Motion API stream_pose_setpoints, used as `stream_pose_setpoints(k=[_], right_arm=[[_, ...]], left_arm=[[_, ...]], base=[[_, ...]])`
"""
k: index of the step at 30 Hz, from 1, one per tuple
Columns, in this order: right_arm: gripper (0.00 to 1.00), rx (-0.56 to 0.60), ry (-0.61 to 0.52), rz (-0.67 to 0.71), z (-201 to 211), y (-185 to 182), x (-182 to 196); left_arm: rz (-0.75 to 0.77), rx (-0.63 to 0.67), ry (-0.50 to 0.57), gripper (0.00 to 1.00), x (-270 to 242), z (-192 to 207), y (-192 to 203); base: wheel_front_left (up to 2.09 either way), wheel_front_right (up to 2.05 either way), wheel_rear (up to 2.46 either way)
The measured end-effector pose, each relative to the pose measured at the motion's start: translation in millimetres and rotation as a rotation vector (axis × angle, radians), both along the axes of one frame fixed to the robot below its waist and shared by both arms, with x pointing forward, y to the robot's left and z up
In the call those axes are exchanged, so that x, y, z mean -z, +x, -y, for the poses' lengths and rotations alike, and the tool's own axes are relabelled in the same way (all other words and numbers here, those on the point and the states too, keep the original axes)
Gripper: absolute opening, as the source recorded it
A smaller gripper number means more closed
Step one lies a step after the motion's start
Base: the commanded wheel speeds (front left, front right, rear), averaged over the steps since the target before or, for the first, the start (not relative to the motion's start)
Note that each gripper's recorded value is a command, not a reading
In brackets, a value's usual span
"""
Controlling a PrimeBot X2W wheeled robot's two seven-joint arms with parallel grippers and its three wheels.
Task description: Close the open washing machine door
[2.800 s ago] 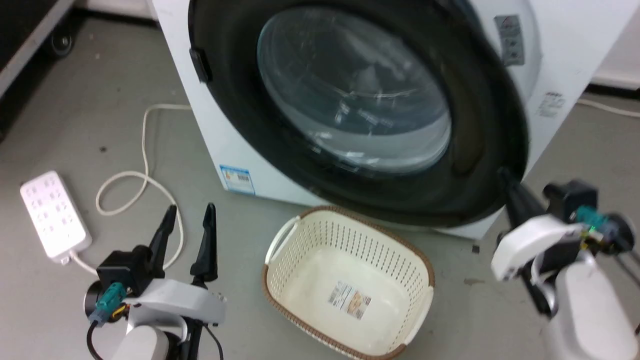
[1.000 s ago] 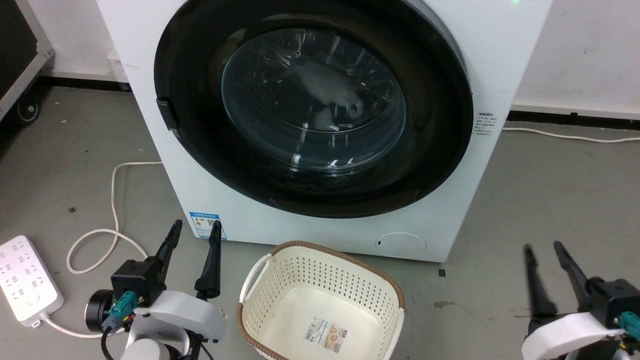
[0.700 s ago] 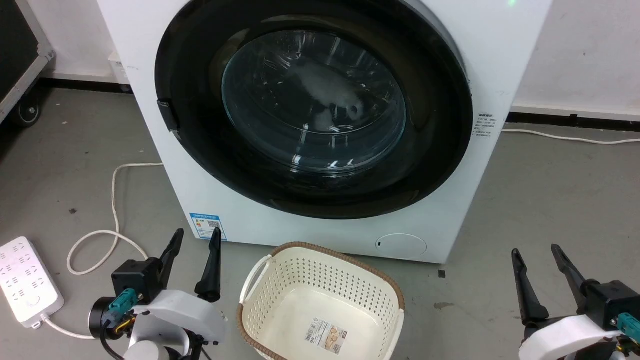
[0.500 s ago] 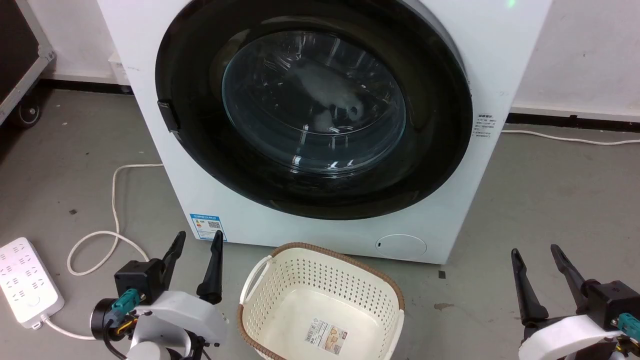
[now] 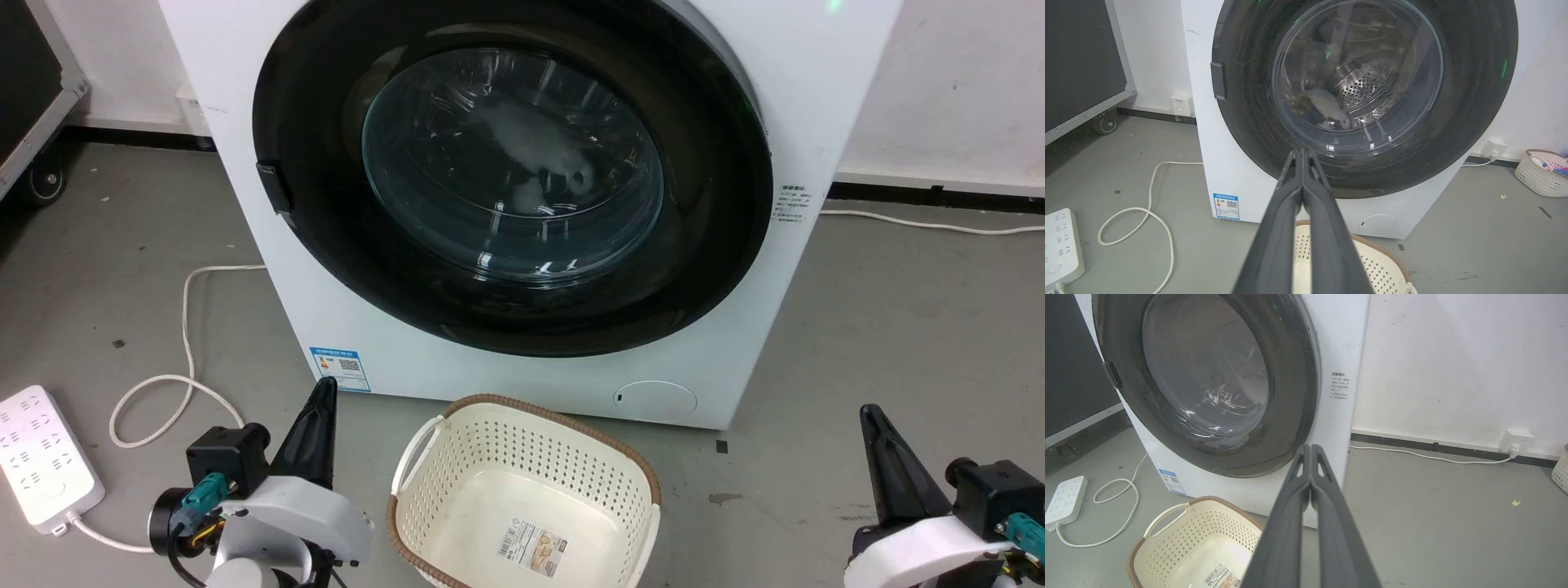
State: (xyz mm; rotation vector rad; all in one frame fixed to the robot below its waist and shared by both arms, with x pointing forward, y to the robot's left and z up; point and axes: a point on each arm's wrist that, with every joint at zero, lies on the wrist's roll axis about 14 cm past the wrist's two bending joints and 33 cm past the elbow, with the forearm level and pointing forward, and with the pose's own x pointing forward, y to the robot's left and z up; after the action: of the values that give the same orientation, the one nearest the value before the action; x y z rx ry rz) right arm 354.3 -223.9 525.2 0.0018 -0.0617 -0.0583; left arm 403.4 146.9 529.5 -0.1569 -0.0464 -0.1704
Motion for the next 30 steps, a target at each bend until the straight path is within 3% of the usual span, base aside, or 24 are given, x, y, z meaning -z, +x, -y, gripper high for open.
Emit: stream_pose_setpoints(k=[30], right_arm=[[0.00, -0.046, -0.010, -0.019, -15, 5, 1]], left_arm=[[0.003, -0.027, 0.045, 0.00, -2, -4, -5]], base=[[0.00, 0.00, 0.00]])
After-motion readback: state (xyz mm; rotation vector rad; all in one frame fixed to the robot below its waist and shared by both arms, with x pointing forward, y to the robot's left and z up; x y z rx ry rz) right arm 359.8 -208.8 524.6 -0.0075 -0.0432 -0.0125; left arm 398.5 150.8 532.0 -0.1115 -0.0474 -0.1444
